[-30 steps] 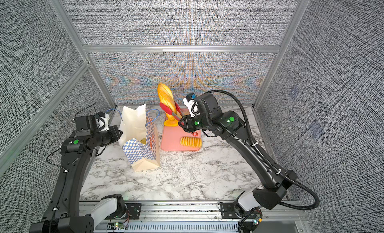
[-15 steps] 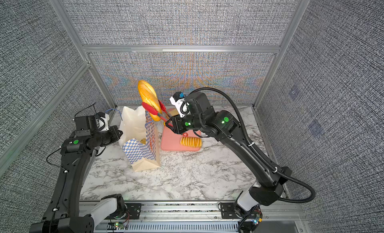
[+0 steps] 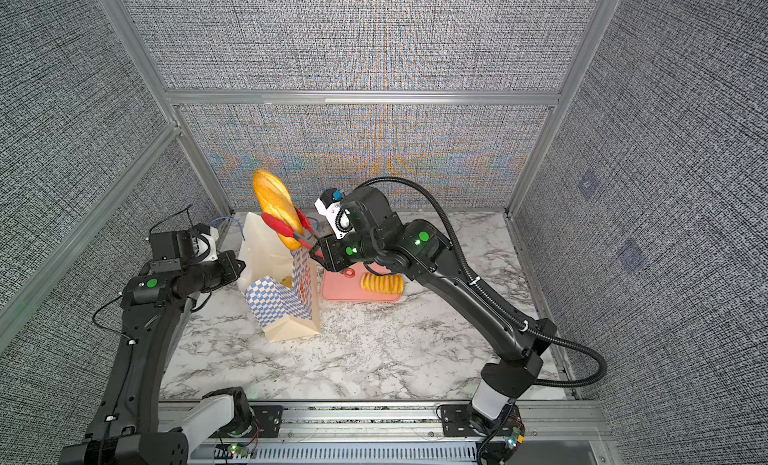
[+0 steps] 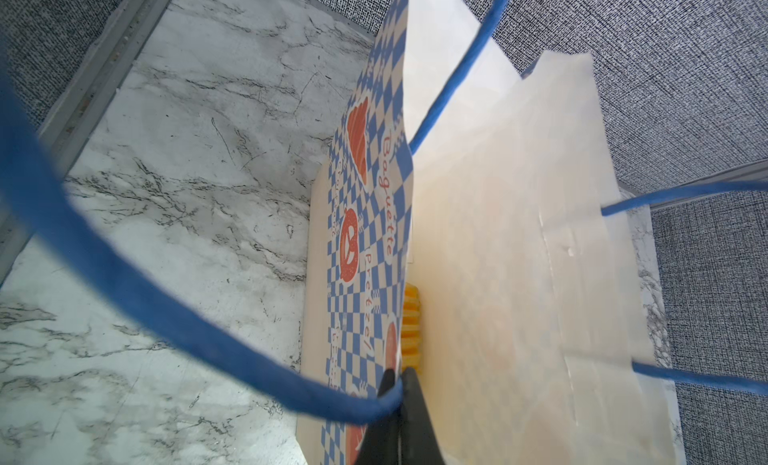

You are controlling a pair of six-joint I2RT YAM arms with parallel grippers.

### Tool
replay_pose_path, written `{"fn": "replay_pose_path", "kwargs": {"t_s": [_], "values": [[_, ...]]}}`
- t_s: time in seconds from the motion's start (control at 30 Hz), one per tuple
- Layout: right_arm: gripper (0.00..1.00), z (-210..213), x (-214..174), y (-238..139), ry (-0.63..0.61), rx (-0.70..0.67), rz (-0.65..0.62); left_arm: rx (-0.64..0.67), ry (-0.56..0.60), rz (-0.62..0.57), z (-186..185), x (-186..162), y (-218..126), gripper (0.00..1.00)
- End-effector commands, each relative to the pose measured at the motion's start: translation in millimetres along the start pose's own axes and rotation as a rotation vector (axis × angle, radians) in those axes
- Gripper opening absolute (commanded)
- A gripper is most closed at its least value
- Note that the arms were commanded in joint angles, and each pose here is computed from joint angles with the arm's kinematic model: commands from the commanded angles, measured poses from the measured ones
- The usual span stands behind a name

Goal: Place the fake bread into the paper bag

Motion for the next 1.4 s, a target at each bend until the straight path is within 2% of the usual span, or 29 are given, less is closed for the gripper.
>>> {"fn": "replay_pose_path", "kwargs": {"t_s": [0.0, 0.43, 1.37], "values": [[0.44, 9.9, 8.5, 4.0, 0.005, 0.034, -0.035, -0.004, 0.003, -0.019, -0.7, 3.0, -1.4, 0.00], [0.45, 14.0, -3.8, 29.7, 0.014, 0.027, 0.019, -0.007, 0.002, -0.017, -0.8, 3.8, 0.5, 0.00], [0.48, 21.8, -16.2, 45.8, -0.008, 0.018, 0.080, -0.009, -0.003, -0.017, -0.8, 2.9, 1.2, 0.00]]}}
Point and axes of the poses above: each gripper's point midway between its finger pads, its own y axis out along the fingers, its own z axis along the line the jaws close on, x = y × z, the point moved 3 cm from there along -y, back along the fingers, and after that the axes turned 8 degrees about y, right-handed, at the moved point
